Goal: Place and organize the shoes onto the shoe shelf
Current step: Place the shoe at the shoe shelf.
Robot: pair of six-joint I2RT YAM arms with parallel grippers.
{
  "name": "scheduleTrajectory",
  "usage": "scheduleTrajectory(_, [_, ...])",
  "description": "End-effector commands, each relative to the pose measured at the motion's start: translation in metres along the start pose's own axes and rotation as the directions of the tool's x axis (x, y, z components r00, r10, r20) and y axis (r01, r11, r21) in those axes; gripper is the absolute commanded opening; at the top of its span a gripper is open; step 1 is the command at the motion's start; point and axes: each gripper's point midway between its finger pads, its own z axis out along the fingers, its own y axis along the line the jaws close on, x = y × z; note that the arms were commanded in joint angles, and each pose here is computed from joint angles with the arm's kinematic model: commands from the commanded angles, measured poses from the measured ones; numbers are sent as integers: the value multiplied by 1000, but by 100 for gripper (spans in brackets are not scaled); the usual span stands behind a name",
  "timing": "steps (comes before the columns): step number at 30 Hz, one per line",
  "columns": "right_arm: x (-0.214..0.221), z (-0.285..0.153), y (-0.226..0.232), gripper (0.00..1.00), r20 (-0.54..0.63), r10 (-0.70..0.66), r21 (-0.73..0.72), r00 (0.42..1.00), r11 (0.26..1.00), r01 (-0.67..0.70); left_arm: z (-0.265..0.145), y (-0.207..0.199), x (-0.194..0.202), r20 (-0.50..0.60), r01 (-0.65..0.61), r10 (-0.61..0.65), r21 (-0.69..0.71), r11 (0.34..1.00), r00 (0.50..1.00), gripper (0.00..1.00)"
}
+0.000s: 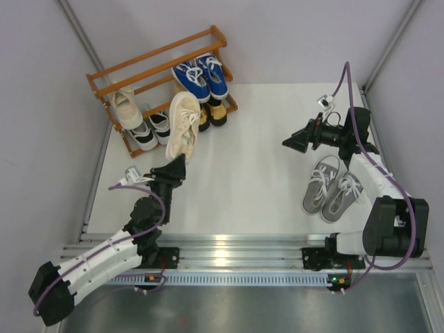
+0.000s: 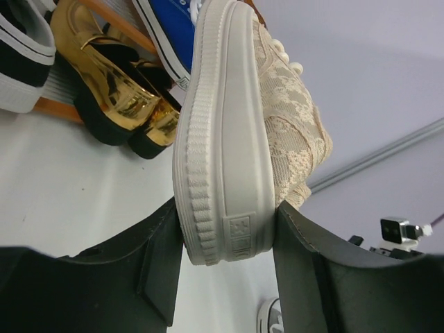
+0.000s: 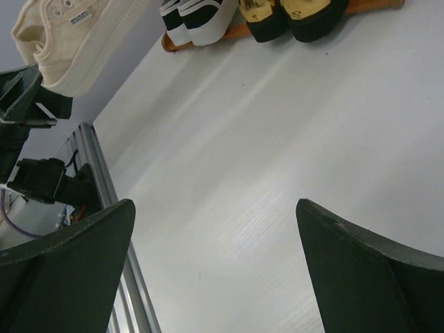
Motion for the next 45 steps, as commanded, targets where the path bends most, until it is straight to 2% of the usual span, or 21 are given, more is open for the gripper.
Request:
scheduleTrajectory(1, [-15, -10, 17, 100, 33, -148, -30, 988, 988, 149, 7, -45, -58, 193, 164, -189, 140, 976, 963, 0])
scheduleTrajectory(12, [-17, -18, 15, 100, 48, -155, -10, 987, 988, 156, 46, -21, -79, 249, 271, -297, 135, 953, 922, 0])
scheduleTrajectory(17, [-16, -21, 10, 99, 52, -154, 4, 987, 988, 154, 67, -4, -82, 282, 286, -306, 113, 952, 909, 0])
scheduleTrajectory(25, [-12, -29, 5, 99, 63, -162, 32, 985, 987, 160, 98, -18, -92, 294, 321, -369, 202, 925, 882, 0])
scheduleTrajectory(31, [-12, -33, 2, 99, 69, -173, 45, 982, 984, 171, 120, -4, -94, 349, 312, -359, 185, 932, 866, 0])
scheduleTrajectory(33, [-13, -35, 2, 99, 71, -176, 46, 982, 984, 173, 126, -4, -102, 381, 325, -381, 204, 923, 843, 0])
scheduleTrajectory(45, [-17, -45, 0, 99, 95, -175, 60, 980, 984, 170, 165, 7, -111, 461, 371, -429, 215, 903, 777, 0])
